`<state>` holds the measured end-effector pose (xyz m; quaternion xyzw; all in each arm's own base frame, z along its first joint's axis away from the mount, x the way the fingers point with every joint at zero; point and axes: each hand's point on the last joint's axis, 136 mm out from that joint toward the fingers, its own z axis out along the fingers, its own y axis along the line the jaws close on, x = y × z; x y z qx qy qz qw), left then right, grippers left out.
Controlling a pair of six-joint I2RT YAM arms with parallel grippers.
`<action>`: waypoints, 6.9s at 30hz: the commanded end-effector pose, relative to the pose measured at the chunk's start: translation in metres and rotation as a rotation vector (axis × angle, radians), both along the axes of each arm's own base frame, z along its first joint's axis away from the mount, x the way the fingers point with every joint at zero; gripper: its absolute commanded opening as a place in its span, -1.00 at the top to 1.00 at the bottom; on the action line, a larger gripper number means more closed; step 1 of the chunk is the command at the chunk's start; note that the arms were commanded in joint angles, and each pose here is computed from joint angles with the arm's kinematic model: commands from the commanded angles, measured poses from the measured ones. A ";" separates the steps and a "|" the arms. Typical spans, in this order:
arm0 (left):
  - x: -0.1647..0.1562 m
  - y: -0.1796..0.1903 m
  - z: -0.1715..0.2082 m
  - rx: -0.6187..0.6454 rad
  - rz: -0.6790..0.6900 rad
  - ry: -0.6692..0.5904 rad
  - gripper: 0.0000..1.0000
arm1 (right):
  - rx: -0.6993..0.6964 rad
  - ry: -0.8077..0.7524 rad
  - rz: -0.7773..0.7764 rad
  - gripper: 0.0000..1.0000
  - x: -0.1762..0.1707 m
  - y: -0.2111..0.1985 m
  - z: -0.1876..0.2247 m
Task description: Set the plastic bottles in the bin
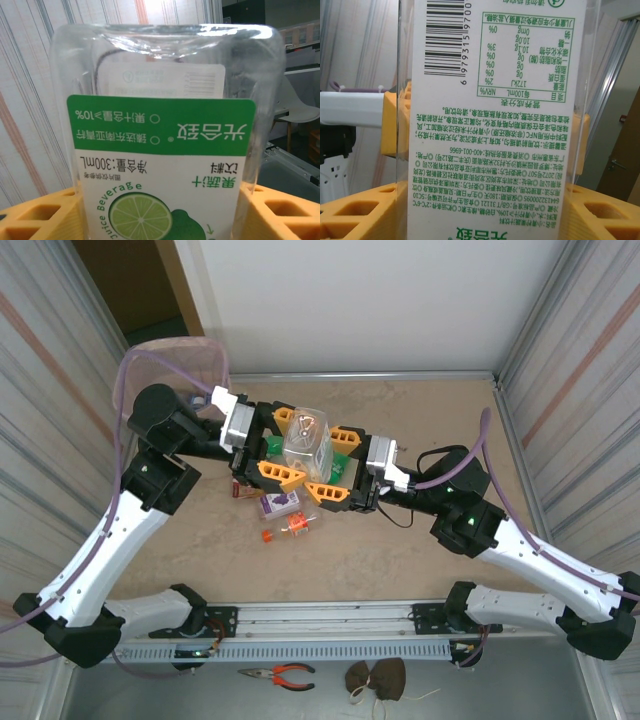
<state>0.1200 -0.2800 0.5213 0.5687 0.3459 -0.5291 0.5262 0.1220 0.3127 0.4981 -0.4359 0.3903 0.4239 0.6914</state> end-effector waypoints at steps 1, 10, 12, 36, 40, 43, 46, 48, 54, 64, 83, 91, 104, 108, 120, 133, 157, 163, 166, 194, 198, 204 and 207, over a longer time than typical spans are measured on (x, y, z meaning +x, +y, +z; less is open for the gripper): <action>-0.009 0.002 0.012 -0.019 -0.017 -0.031 -0.26 | 0.051 -0.060 -0.007 0.08 -0.008 -0.007 0.024; 0.000 0.000 0.012 -0.012 0.037 -0.028 -0.15 | 0.052 -0.056 -0.029 -0.10 -0.007 -0.010 0.024; 0.007 -0.001 0.010 0.001 0.081 -0.023 -0.13 | 0.054 -0.044 -0.050 -0.22 -0.003 -0.011 0.023; 0.192 0.126 -0.016 0.243 1.100 0.280 -0.09 | -0.027 0.082 -0.253 -0.56 0.023 -0.039 -0.006; 0.221 0.168 -0.023 0.208 1.181 0.405 -0.08 | -0.035 0.088 -0.256 -0.56 0.023 -0.041 -0.007; 0.242 0.198 -0.032 0.204 1.263 0.461 -0.07 | -0.037 0.092 -0.255 -0.56 0.022 -0.041 -0.008; 0.258 0.223 -0.042 0.213 1.314 0.500 -0.08 | -0.040 0.100 -0.261 -0.56 0.023 -0.042 -0.009; 0.269 0.242 -0.051 0.242 1.388 0.514 -0.07 | -0.042 0.104 -0.271 -0.56 0.025 -0.043 -0.009; 0.298 0.295 -0.091 0.315 1.537 0.651 -0.05 | -0.052 0.106 -0.276 -0.56 0.026 -0.041 -0.011; 0.323 0.329 -0.165 0.512 1.603 0.825 -0.07 | -0.068 0.115 -0.265 -0.56 0.028 -0.036 -0.018; 0.330 0.343 -0.289 0.778 1.555 1.077 -0.18 | -0.076 0.127 -0.316 -0.56 0.034 -0.043 -0.031; 0.329 0.344 -0.279 0.756 1.574 1.053 -0.45 | -0.083 0.131 -0.327 -0.57 0.037 -0.043 -0.034; 0.316 0.331 -0.214 0.624 1.577 0.940 -0.59 | -0.102 0.201 -0.408 -0.58 0.059 -0.048 -0.044; 0.310 0.324 -0.191 0.560 1.564 0.897 -0.59 | -0.113 0.266 -0.449 -0.58 0.072 -0.051 -0.053; 0.276 0.278 -0.114 0.285 1.394 0.759 -0.58 | -0.160 0.671 -0.736 -0.61 0.155 -0.071 -0.118; 0.230 0.238 -0.088 0.123 1.200 0.700 -0.59 | -0.184 1.255 -0.855 -0.49 0.217 -0.062 -0.247; 0.215 0.226 -0.105 0.128 1.123 0.722 -0.60 | -0.369 1.696 -0.934 -0.61 0.274 -0.037 -0.418; 0.214 0.225 -0.108 0.131 1.117 0.729 -0.60 | -0.420 1.725 -0.969 -0.55 0.271 -0.040 -0.439; 0.214 0.225 -0.109 0.131 1.118 0.731 -0.59 | -0.453 1.727 -0.982 -0.54 0.269 -0.042 -0.447; 0.214 0.221 -0.111 0.116 1.088 0.774 -0.56 | -0.583 1.590 -1.070 -0.18 0.244 -0.075 -0.431; 0.209 0.216 -0.105 0.114 1.070 0.761 -0.56 | -0.552 1.526 -1.057 -0.16 0.243 -0.078 -0.403; 0.202 0.203 -0.095 0.117 1.035 0.731 -0.56 | -0.496 1.392 -1.000 -0.13 0.241 -0.076 -0.350; 0.197 0.194 -0.091 0.120 1.006 0.719 -0.55 | -0.460 1.329 -0.957 -0.12 0.239 -0.072 -0.324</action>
